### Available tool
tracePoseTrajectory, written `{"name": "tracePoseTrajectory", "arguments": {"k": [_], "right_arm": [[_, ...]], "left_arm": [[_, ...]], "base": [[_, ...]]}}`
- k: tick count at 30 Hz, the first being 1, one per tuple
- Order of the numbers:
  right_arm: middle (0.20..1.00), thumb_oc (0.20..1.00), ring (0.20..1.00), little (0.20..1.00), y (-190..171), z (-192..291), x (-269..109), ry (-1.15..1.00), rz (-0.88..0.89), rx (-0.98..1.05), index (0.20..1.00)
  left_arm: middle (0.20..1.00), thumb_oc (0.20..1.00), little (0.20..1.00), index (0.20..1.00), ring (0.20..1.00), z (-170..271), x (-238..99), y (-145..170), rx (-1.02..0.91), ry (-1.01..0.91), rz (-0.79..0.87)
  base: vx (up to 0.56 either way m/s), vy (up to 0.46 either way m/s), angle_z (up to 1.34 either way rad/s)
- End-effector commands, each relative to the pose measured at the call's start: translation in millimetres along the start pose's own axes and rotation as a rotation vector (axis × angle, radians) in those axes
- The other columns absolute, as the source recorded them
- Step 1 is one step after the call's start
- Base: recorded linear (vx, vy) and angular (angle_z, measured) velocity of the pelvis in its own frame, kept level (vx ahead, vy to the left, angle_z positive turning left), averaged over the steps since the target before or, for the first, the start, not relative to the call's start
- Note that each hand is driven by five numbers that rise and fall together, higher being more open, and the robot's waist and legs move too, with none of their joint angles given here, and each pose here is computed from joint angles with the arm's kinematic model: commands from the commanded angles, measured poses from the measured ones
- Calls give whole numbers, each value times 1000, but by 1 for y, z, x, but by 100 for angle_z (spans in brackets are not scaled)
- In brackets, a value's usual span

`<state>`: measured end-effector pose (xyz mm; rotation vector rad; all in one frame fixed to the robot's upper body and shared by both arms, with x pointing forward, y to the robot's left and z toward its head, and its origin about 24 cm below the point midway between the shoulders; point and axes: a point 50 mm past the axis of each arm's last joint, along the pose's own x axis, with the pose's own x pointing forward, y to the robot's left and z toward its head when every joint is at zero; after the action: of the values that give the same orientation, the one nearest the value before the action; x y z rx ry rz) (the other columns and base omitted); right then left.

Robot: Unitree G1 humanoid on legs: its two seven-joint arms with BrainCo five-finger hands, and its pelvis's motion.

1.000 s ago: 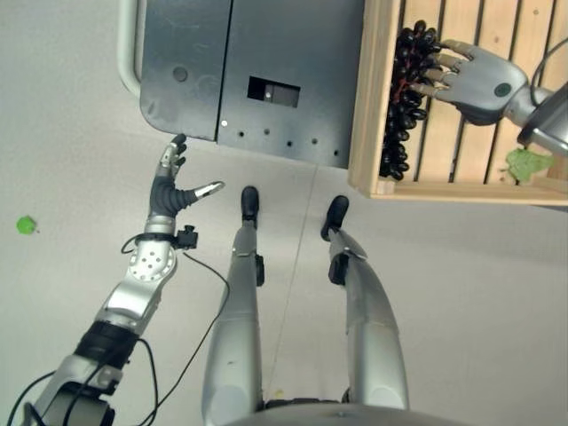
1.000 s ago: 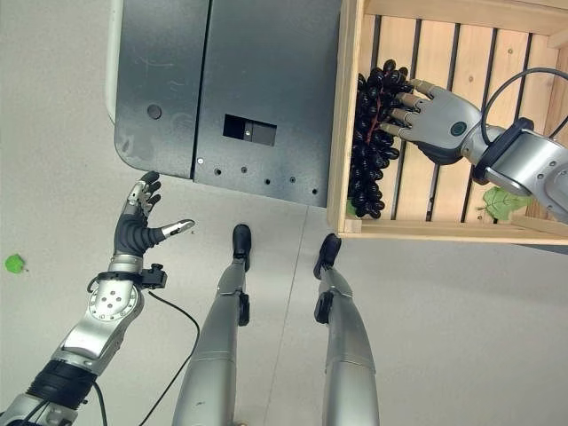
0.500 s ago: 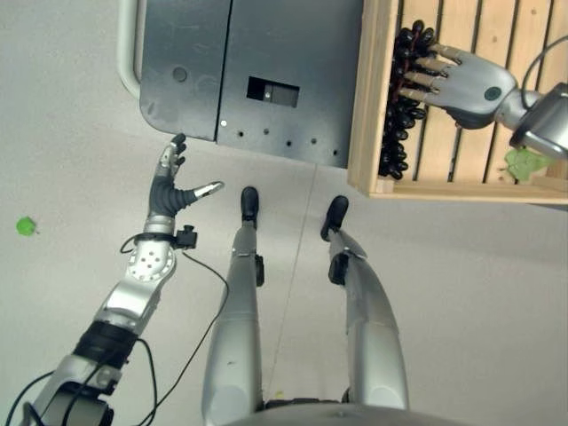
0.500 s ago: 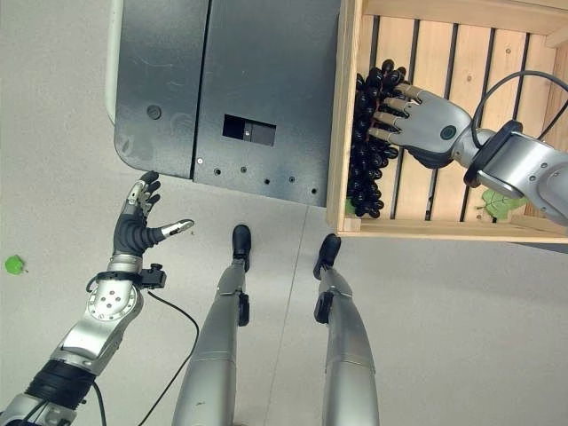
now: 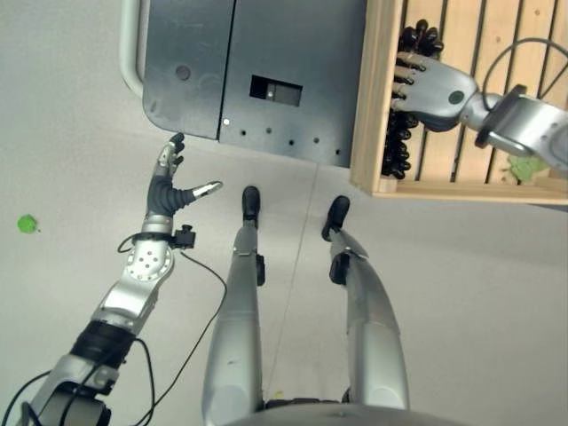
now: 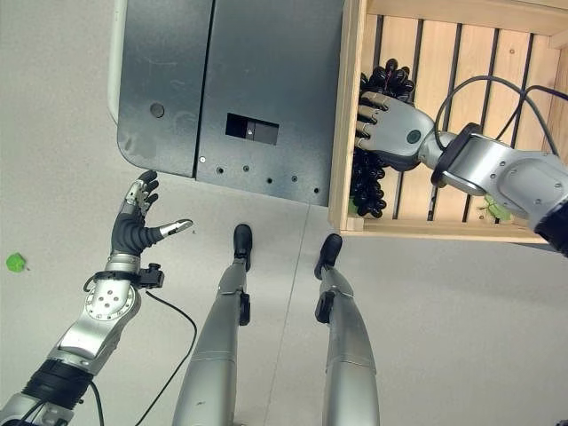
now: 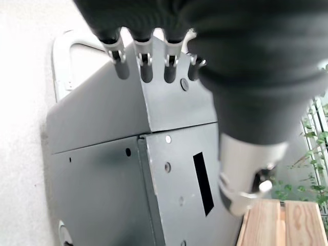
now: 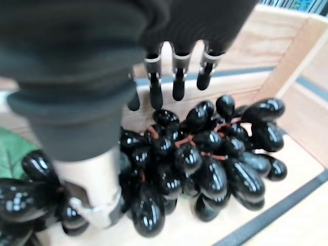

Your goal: Pick up the fruits from the basket on one side to the basket on the other side

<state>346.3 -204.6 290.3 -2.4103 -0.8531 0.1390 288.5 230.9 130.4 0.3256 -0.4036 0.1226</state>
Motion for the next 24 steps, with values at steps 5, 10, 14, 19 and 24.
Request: {"name": "tracePoseTrajectory", "arguments": {"k": [5, 10, 14, 19, 24], "right_arm": [[1000, 1000, 1000, 1000, -8, -9, 7, 24, 1, -23, 1000], [1000, 1000, 1000, 1000, -1, -2, 14, 14, 42, -23, 1000], [1000, 1000, 1000, 1000, 5, 1, 15, 18, 87, -15, 1000], [1000, 1000, 1000, 1000, 8, -1, 17, 38, 127, -13, 1000], [1000, 1000, 1000, 1000, 11, -3, 20, 63, 175, -10, 1000]], "left_arm": [[1000, 1000, 1000, 1000, 1000, 18, -1, -3, -50, -107, 6], [1000, 1000, 1000, 1000, 1000, 16, -1, -6, -64, -99, 7], [1000, 1000, 1000, 1000, 1000, 15, -2, -7, -72, -90, 15], [1000, 1000, 1000, 1000, 1000, 13, -2, -9, -73, -81, 17], [1000, 1000, 1000, 1000, 1000, 11, -2, -10, -77, -67, 18]], "base": [[0, 0, 0], [0, 0, 0], [0, 0, 0], [0, 0, 0], [0, 0, 0]]}}
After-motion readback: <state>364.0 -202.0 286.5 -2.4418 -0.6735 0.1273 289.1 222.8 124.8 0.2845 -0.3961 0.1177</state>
